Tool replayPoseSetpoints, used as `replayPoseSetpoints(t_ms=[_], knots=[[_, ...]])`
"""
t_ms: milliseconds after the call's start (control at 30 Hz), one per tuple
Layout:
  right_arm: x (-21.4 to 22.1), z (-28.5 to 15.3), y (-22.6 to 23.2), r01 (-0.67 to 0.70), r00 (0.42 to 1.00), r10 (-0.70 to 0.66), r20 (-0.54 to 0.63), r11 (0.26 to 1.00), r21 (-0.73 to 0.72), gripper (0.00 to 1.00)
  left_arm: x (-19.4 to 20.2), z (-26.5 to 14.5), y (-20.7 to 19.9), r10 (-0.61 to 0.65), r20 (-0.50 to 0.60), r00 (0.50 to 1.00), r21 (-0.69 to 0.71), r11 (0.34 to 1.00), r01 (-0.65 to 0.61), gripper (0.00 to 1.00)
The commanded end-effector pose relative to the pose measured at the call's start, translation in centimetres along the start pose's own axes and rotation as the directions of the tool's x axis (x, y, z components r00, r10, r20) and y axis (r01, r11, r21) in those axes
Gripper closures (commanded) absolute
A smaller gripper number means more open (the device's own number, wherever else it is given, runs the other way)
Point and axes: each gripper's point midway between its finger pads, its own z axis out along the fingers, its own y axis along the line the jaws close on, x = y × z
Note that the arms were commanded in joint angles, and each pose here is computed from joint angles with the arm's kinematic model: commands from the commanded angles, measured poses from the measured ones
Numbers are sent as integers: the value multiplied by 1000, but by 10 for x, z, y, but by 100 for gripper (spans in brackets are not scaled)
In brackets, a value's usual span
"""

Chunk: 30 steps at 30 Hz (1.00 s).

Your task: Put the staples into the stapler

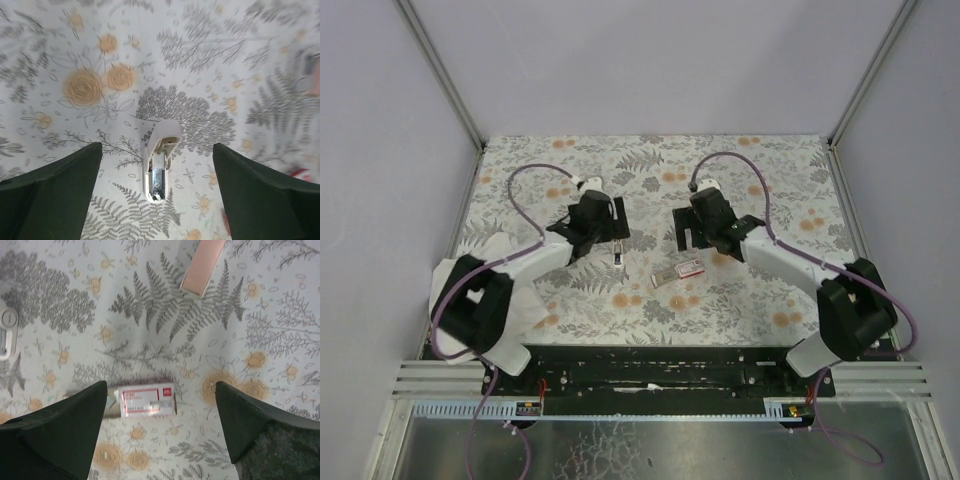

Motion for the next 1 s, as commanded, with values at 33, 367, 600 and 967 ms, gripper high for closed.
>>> replayPoseSetpoints(t_ms=[33,367,600,967], knots=[[-44,23,-13,-54,998,50,36,991,122,7,-57,-53,1,-89,167,982,116,991,70,4],[-77,91,-40,-78,997,78,11,950,302,15,-103,-120,64,-227,84,970,217,954,205,0],[-78,121,-50,-84,996,93,-10,936,341,28,-103,-120,97,-160,135,978,74,986,151,0],[-70,133,-56,-60,997,71,-20,934,351,67,-103,-122,106,-136,145,980,32,991,133,0]])
